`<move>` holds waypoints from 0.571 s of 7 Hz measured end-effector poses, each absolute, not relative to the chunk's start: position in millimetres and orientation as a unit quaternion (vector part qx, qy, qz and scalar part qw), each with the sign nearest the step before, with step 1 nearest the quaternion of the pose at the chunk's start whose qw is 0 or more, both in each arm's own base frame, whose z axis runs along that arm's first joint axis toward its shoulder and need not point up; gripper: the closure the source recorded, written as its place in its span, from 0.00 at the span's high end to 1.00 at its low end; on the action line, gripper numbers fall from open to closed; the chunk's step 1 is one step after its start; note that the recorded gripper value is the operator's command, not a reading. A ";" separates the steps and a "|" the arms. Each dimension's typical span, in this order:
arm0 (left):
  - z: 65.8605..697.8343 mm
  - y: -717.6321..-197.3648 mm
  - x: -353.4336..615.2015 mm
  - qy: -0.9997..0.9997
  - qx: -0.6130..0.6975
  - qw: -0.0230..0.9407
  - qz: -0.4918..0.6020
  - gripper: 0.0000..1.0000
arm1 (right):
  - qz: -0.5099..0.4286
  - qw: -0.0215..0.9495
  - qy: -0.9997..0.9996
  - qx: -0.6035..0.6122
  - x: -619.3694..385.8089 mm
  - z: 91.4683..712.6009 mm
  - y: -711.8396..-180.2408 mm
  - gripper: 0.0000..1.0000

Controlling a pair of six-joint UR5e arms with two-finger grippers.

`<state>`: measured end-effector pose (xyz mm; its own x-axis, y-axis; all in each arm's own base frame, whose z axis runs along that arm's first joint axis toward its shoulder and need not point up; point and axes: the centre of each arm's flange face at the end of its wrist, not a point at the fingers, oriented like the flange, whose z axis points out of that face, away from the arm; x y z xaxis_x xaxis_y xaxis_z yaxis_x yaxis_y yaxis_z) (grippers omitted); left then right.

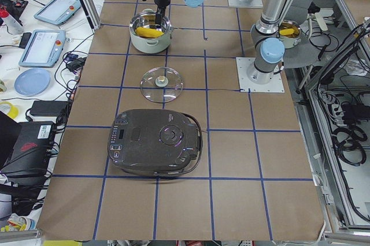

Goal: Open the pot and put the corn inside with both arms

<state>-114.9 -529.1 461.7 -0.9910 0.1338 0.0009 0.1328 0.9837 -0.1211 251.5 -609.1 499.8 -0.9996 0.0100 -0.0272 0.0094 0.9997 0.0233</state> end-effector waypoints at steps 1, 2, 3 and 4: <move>487.3 -515.1 -127.2 -0.997 -0.059 0.003 0.049 1.00 | 0.014 0.013 1.000 -0.011 211.7 518.9 -590.9 1.00; 506.5 -505.2 -132.2 -0.998 -0.047 0.002 0.044 1.00 | 0.017 0.012 0.999 -0.027 189.6 526.2 -564.7 0.98; 515.5 -498.1 -133.9 -0.998 -0.041 0.001 0.039 1.00 | 0.024 0.012 0.999 -0.032 181.0 523.8 -539.3 1.00; 520.7 -492.7 -134.5 -0.999 -0.039 0.001 0.037 1.00 | 0.023 0.014 0.999 -0.035 178.1 516.6 -521.4 1.00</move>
<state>-134.5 -492.7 520.7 -0.9970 0.0778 -0.0008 0.0777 0.9942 -0.0739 178.1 -521.4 516.6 -0.9971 -0.0697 -0.0294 -0.0710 0.9965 0.0448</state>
